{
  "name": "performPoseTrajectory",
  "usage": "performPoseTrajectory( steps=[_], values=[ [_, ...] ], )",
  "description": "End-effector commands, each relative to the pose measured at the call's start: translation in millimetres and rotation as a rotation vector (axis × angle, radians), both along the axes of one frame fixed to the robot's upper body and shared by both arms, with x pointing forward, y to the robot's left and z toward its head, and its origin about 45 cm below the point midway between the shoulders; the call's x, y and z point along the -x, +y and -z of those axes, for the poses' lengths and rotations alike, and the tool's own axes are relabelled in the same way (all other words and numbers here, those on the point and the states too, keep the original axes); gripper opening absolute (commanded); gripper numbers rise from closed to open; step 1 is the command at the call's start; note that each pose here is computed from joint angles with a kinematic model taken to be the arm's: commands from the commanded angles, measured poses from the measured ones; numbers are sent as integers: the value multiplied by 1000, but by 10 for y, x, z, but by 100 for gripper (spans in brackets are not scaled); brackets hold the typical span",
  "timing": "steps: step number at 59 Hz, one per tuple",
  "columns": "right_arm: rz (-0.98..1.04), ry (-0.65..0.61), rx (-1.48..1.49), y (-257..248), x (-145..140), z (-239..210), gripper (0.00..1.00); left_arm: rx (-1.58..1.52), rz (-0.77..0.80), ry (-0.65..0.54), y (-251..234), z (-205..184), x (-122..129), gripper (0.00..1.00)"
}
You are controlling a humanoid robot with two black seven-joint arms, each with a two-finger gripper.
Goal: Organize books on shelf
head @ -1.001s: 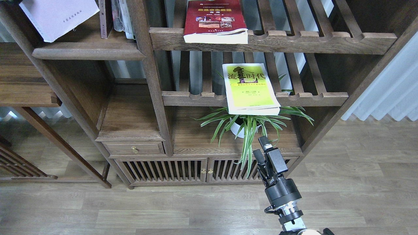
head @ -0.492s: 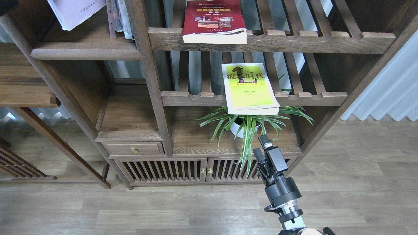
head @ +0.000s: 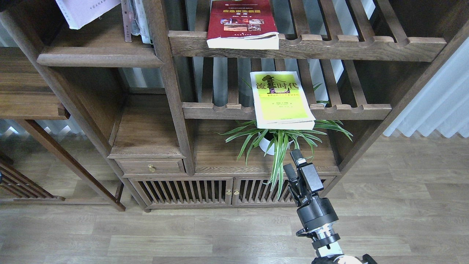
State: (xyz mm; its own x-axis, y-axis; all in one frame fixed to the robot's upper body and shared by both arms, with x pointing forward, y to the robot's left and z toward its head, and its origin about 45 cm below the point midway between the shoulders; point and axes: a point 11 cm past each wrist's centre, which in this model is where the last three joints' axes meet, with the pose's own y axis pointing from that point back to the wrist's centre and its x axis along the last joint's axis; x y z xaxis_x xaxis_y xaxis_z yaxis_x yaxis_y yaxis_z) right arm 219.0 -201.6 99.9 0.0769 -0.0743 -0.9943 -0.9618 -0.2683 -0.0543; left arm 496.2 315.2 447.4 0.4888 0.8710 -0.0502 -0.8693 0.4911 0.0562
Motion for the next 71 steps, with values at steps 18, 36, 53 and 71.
performPoseTrajectory(
  steps=[18,36,53,71],
  values=[
    [-4,-4,-6,19,0,-16,98,-52,-28,29,-88,-38,-167,6],
    [-13,-15,-18,58,-5,-64,98,-87,-53,78,-62,62,-243,6],
    [-14,-36,-29,75,-24,-136,98,-100,-57,101,-59,139,-260,6],
    [-35,-20,-60,172,11,-121,98,-137,-56,94,-88,83,-270,6]
  ],
)
